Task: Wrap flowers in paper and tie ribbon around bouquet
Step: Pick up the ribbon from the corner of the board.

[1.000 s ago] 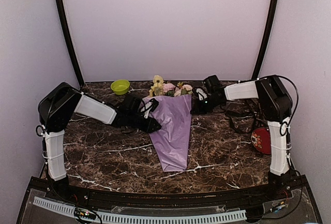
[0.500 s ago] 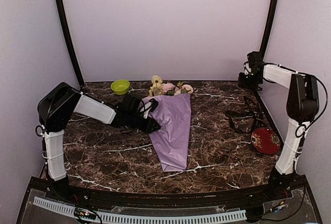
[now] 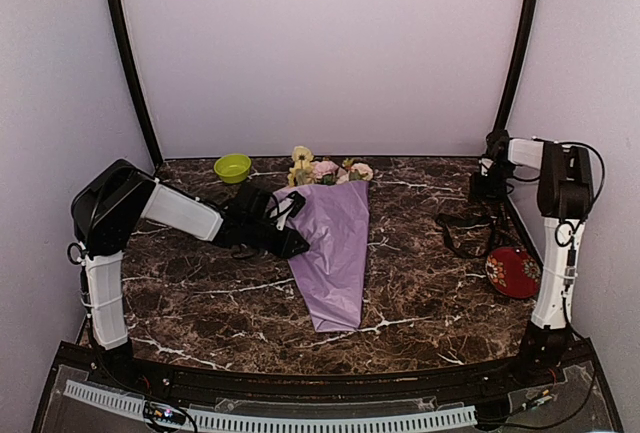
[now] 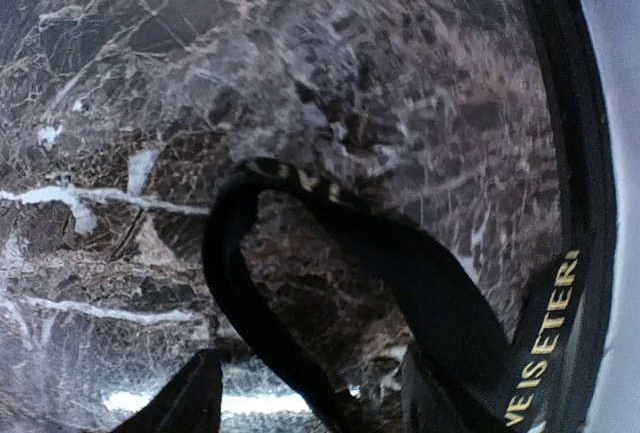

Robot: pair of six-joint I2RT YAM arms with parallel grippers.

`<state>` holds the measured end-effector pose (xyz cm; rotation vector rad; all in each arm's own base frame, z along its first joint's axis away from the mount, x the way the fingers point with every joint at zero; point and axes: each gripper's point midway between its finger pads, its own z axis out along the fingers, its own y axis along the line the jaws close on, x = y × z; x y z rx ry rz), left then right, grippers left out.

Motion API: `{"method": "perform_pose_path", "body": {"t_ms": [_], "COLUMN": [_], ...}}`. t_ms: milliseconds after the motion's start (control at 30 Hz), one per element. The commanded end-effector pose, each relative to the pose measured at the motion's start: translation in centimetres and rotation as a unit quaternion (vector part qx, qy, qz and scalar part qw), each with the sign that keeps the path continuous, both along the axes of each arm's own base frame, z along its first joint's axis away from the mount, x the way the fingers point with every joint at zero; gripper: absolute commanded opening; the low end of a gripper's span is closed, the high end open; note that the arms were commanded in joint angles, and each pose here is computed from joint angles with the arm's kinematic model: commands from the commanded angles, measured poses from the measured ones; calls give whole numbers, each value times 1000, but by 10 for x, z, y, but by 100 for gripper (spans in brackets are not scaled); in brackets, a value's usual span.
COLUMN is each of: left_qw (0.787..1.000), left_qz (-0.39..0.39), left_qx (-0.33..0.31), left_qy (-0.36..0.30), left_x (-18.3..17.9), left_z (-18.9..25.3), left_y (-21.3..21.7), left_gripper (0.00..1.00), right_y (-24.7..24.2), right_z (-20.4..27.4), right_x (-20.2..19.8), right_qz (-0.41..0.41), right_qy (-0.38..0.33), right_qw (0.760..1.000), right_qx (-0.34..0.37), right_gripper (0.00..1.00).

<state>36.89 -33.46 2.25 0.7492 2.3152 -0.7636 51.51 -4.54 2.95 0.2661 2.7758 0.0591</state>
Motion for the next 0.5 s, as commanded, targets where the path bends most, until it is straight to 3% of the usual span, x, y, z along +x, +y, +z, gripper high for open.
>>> {"method": "perform_pose_path", "body": {"t_ms": [0,100,167,200,333,400,467], "left_qw": [989,989,989,989,989,989,989], "left_qz": [36,39,36,34,36,34,33], "left_qx": [110,112,110,109,116,115,115], "left_qy": [92,93,92,90,89,89,88], "left_x": [-32,-31,-30,-29,-28,-29,-29], "left_z": [-63,-62,-60,-59,-58,-58,-59], "left_y": [55,55,53,52,54,54,54], "left_gripper": [28,28,28,28,28,28,27], "right_y": [15,21,22,19,25,34,43], "right_z": [-3,-20,-24,-20,60,141,251], "right_x": [12,12,17,21,54,70,77], "right_qz": [27,36,42,41,46,54,59], "right_qy": [0,16,21,16,-78,-173,-309], "right_qw": [999,999,998,998,994,983,949], "right_qx": [21,5,-28,-49,-59,-39,-22], "right_gripper": [53,36,7,0,0,0,0]}}
